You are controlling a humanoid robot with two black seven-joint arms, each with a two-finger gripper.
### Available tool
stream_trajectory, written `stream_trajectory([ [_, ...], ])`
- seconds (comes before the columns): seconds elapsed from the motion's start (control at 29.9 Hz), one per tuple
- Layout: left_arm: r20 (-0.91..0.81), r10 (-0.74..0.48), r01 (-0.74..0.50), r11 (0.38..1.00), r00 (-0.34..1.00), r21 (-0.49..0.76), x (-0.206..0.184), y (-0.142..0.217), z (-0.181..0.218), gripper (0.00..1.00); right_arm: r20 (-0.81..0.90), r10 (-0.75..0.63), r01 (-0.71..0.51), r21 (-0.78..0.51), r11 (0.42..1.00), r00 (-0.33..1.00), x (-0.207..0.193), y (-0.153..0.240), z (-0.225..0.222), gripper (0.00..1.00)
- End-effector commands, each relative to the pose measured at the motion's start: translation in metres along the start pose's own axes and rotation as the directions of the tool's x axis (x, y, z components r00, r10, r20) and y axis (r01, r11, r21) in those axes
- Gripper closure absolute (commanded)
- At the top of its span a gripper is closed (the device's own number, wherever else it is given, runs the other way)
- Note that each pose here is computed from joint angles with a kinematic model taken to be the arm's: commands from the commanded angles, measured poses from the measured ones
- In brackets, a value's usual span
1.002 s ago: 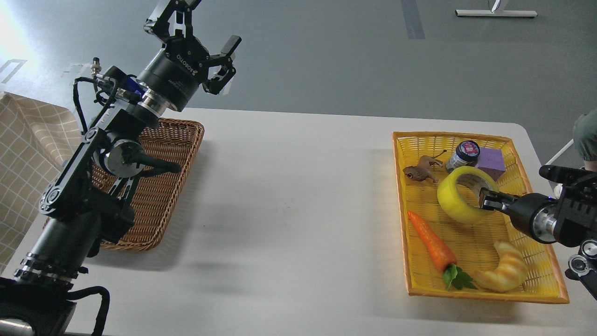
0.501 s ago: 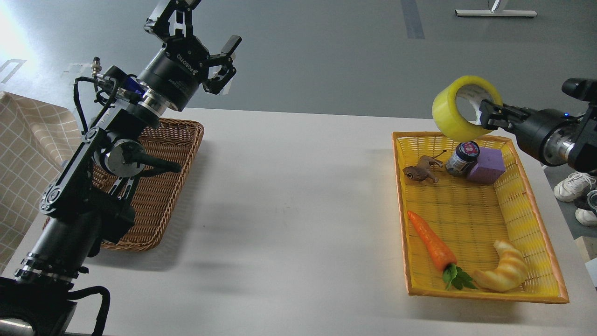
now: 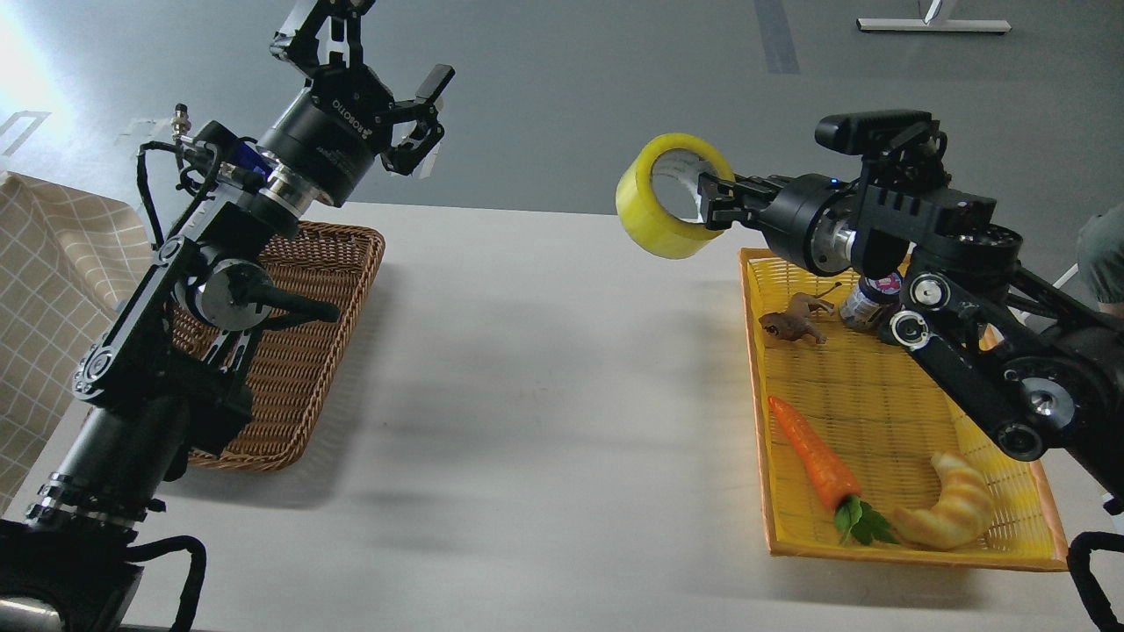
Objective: Place and transfer tape with both arms
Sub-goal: 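Lift the tape roll and carry it toward the table center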
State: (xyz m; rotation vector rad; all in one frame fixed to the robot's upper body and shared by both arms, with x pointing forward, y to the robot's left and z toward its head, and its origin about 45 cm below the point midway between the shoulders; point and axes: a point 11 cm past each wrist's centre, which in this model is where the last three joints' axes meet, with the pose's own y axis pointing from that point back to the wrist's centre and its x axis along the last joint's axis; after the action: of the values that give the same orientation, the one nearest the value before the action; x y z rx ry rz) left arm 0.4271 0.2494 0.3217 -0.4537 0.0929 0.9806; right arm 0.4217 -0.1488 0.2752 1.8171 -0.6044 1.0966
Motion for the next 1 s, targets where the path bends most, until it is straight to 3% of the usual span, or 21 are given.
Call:
stream_trajectory([
  [0.0,-0.001,0.002,-0.002,1.0,1.0,-0.003,0.001,0.0,0.0,0.02,-0.028,-0.049,0.05,0.041,0.998,0.998,-0.013,-0.019,-0.029,0.76],
  [0.13,-0.001,0.001,-0.001,1.0,1.0,-0.006,0.0,0.0,0.001,0.02,-0.051,-0.115,0.119,0.079,0.99,0.992,-0.038,-0.038,-0.059,0.76],
  [0.43,0.01,0.004,-0.004,1.0,1.0,-0.016,0.004,0.0,0.009,0.02,-0.089,-0.225,0.231,0.061,0.971,0.97,-0.085,-0.063,-0.08,0.76],
  [0.7,0.016,0.004,-0.004,1.0,1.0,-0.021,0.006,0.0,0.013,0.02,-0.048,-0.301,0.297,-0.09,0.951,0.952,-0.108,-0.073,-0.029,0.76],
  [0.97,0.028,0.005,-0.004,1.0,1.0,-0.017,0.009,0.003,0.016,0.02,-0.05,-0.308,0.302,-0.099,0.948,0.95,-0.11,-0.073,-0.026,0.76],
])
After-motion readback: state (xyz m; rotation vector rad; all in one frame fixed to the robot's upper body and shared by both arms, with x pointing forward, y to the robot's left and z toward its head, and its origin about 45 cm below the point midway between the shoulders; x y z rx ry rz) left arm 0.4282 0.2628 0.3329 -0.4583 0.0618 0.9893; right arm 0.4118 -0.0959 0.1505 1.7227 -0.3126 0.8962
